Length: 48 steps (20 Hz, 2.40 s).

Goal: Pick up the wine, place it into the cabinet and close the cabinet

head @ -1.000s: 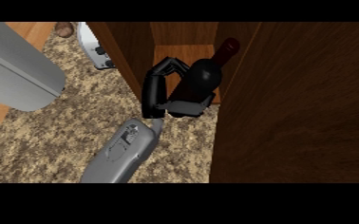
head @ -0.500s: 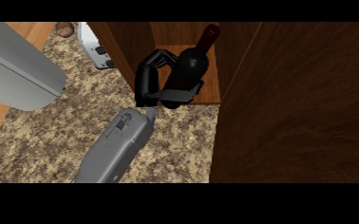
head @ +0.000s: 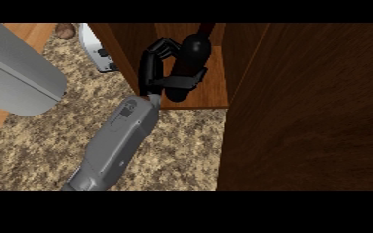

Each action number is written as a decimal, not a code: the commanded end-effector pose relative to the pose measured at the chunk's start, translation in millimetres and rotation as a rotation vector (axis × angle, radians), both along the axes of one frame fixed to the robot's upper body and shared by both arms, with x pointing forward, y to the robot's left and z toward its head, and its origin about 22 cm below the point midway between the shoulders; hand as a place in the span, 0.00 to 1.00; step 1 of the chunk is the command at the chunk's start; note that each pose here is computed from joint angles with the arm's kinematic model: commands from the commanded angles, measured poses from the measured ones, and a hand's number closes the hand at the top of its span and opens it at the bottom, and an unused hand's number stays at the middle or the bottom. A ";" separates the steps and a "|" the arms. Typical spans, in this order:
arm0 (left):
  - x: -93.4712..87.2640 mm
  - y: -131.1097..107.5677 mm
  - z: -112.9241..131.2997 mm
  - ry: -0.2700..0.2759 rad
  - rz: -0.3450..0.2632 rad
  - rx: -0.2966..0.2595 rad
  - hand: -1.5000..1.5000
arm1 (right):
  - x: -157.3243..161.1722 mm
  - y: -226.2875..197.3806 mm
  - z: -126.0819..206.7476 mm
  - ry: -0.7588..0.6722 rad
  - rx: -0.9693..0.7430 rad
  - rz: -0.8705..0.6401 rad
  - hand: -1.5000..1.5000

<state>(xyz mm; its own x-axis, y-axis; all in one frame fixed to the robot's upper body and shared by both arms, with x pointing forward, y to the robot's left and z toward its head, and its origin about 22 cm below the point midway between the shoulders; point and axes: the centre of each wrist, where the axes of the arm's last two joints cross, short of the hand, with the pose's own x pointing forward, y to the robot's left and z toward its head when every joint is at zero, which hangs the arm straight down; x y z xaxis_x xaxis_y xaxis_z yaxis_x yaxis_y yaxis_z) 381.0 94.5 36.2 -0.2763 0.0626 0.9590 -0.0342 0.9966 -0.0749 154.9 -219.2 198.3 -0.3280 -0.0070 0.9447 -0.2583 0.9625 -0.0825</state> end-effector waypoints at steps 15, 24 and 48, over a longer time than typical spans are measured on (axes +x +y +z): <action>38.3 -2.1 1.9 -0.072 0.112 0.114 1.00 | -8.3 -9.5 12.9 -0.033 0.010 0.049 0.00; 56.3 7.2 17.4 -0.044 0.146 0.048 1.00 | -17.4 -4.7 4.7 -0.032 0.042 0.068 0.00; 48.3 18.2 -12.7 0.052 0.189 0.004 0.00 | -6.4 3.8 7.5 -0.040 0.010 0.091 0.00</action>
<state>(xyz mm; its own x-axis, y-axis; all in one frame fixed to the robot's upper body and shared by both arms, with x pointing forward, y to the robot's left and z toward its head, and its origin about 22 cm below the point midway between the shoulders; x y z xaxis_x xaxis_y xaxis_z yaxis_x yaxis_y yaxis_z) 432.3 102.0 34.7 -0.2803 0.0308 0.9594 -0.1805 0.9800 -0.0842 159.9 -214.3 197.4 -0.3431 -0.0189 0.9391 -0.3131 0.9449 -0.0953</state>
